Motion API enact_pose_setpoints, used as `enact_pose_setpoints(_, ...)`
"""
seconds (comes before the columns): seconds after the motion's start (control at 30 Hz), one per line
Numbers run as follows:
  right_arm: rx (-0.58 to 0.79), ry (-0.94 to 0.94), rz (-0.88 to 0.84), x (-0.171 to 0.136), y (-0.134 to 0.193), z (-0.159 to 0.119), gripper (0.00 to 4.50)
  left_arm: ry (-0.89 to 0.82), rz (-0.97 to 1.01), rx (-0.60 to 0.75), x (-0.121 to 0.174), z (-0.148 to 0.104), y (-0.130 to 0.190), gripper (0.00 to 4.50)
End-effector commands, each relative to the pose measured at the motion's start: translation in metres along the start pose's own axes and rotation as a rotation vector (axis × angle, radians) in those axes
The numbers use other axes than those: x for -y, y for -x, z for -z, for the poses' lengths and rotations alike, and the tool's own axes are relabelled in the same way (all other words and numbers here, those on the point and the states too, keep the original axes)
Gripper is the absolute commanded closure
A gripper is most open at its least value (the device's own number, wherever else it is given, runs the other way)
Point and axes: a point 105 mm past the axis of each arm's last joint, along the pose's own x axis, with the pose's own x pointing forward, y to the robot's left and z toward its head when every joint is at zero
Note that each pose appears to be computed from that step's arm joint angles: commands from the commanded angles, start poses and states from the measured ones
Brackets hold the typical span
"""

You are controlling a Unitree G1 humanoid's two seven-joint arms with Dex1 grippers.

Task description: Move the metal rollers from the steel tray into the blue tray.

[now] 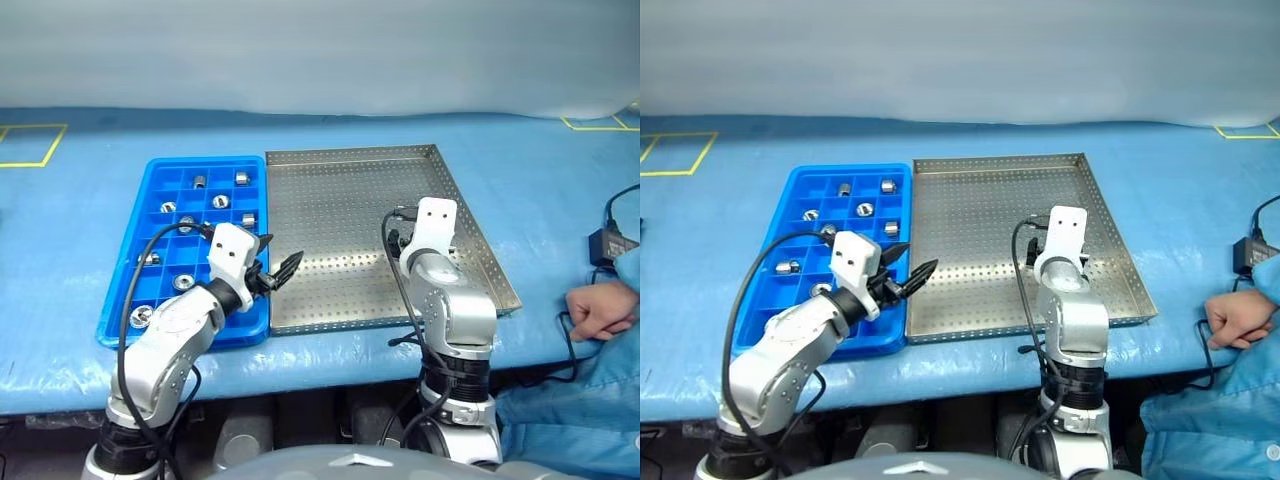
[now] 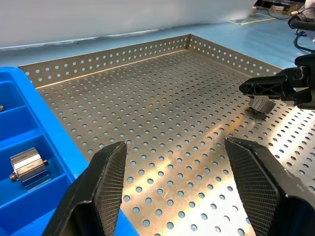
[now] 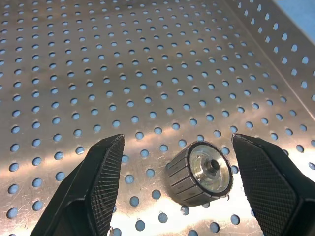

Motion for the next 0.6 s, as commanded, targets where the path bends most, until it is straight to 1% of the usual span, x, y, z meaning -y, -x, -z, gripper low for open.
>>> enact_pose_setpoints(0.03, 0.006, -0.071, 0.066, 0.010, -0.003, 0.000, 0.82, -0.013, 0.015, 0.034, 0.003, -0.006, 0.000, 1.04)
enact_pose_setpoints(0.13, -0.026, -0.191, 0.088, 0.009, -0.009, 0.010, 0.82, -0.017, 0.005, 0.028, 0.000, -0.005, 0.003, 1.04)
enact_pose_setpoints(0.2, -0.046, -0.225, 0.099, 0.010, -0.013, 0.017, 0.82, -0.017, -0.001, 0.023, 0.000, -0.003, 0.004, 1.04)
enact_pose_setpoints(0.3, -0.029, -0.231, 0.084, 0.009, -0.015, 0.016, 1.45, -0.016, -0.007, 0.018, 0.000, -0.001, 0.006, 1.04)
enact_pose_setpoints(0.43, -0.050, -0.205, 0.062, 0.006, -0.015, 0.018, 2.68, -0.017, -0.025, 0.015, -0.004, 0.000, 0.009, 1.04)
enact_pose_setpoints(0.53, -0.031, -0.211, 0.036, 0.001, -0.014, 0.013, 2.75, -0.023, -0.031, 0.015, -0.005, 0.000, 0.010, 1.04)
enact_pose_setpoints(0.6, 0.036, -0.176, -0.065, -0.015, -0.009, -0.003, 2.75, -0.028, -0.052, 0.018, -0.008, -0.002, 0.013, 1.04)
